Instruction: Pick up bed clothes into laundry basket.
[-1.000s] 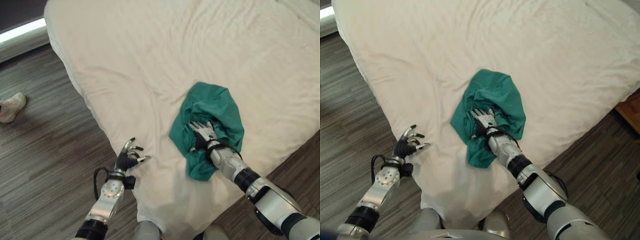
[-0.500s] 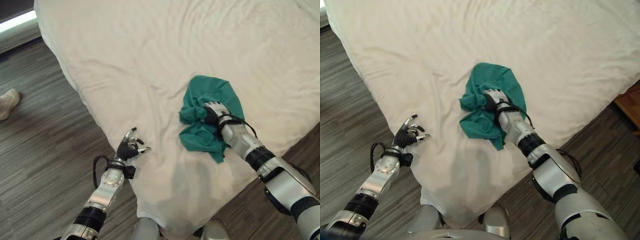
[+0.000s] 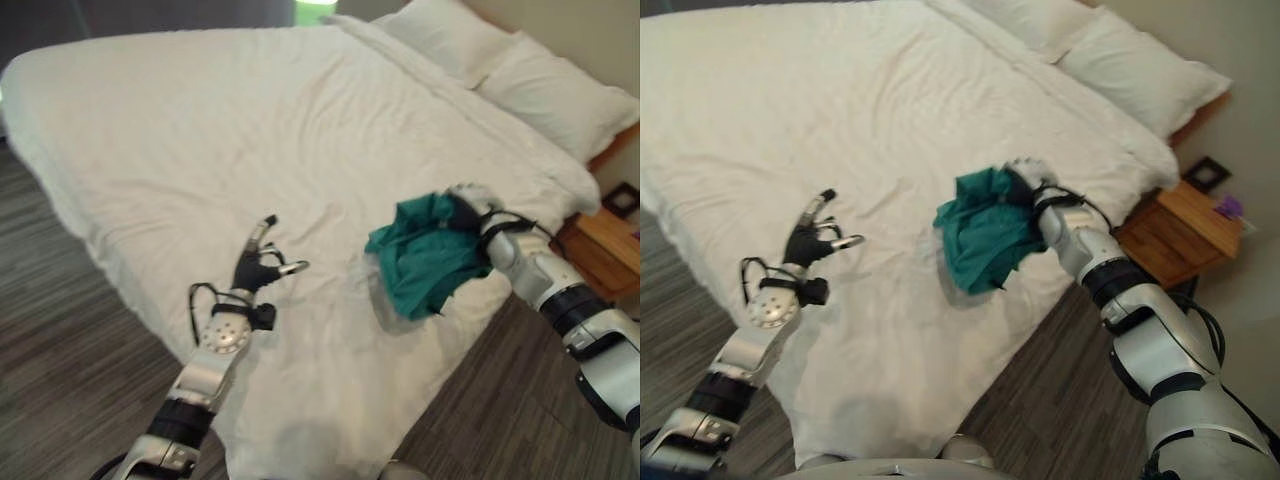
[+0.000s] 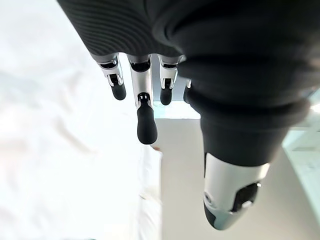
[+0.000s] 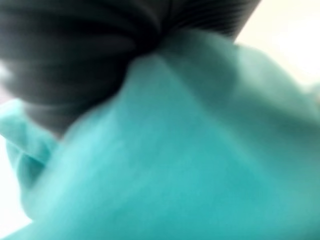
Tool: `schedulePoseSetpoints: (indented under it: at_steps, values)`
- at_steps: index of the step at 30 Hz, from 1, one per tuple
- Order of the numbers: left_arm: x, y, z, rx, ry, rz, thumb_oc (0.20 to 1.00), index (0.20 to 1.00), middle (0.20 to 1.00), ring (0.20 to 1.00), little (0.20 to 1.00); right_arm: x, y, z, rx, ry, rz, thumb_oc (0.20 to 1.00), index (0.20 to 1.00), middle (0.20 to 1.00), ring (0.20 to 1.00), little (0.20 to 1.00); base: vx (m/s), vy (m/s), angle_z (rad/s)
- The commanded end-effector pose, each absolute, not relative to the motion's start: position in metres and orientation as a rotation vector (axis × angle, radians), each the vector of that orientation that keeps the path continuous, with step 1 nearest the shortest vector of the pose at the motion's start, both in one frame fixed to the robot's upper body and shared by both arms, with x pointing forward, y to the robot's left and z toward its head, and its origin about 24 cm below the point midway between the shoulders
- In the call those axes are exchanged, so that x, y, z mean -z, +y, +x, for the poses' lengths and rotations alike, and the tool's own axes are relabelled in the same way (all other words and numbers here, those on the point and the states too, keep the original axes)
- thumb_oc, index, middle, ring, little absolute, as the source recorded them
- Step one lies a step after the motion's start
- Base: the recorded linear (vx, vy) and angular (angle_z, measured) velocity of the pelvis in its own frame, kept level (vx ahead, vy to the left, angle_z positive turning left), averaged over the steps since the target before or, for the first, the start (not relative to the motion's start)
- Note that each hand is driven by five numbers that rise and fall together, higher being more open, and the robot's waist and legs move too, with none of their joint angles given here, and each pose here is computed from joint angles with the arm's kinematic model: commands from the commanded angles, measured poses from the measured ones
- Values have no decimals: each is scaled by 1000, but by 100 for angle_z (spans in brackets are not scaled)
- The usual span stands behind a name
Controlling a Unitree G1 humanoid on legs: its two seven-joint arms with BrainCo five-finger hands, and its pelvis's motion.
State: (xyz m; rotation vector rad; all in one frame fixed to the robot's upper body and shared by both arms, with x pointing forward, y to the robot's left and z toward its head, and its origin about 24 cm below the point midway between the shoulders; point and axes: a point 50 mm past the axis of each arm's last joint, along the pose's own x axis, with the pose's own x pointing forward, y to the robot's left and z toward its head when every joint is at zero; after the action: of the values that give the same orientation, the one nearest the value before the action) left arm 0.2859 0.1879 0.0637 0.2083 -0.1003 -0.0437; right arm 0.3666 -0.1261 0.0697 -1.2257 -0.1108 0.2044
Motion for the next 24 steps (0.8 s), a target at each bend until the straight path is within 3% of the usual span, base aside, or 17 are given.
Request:
schedulePoseSetpoints:
  at_steps: [1,4,9,10,24]
  values:
    - [-98,197,290,54,-253,228,1000,1000,1000,1000,1000,-92,-138,382,-187,-118,-1293,200,200,200,200,200,-12,43,-11]
    - [-100,217,285,13,-237,269,1000,1000,1000,1000,1000,-137,-160,393,-72,-174,-1211,200,200,200,200,200,-9,50,-38]
    - [-96,235,276,-27,-199,313,1000,1000,1000,1000,1000,-129,-184,381,0,-152,-1084,200,200,200,200,200,-41,52,-52]
    - [-90,291,253,-482,-216,300,1000,1000,1000,1000,1000,-87,-186,307,-30,-237,-782,200,200,200,200,200,-147,42,-58]
    - [-114,288,247,-388,-297,374,1000,1000,1000,1000,1000,-108,-234,287,66,-242,-827,200,200,200,200,200,-48,111,-8]
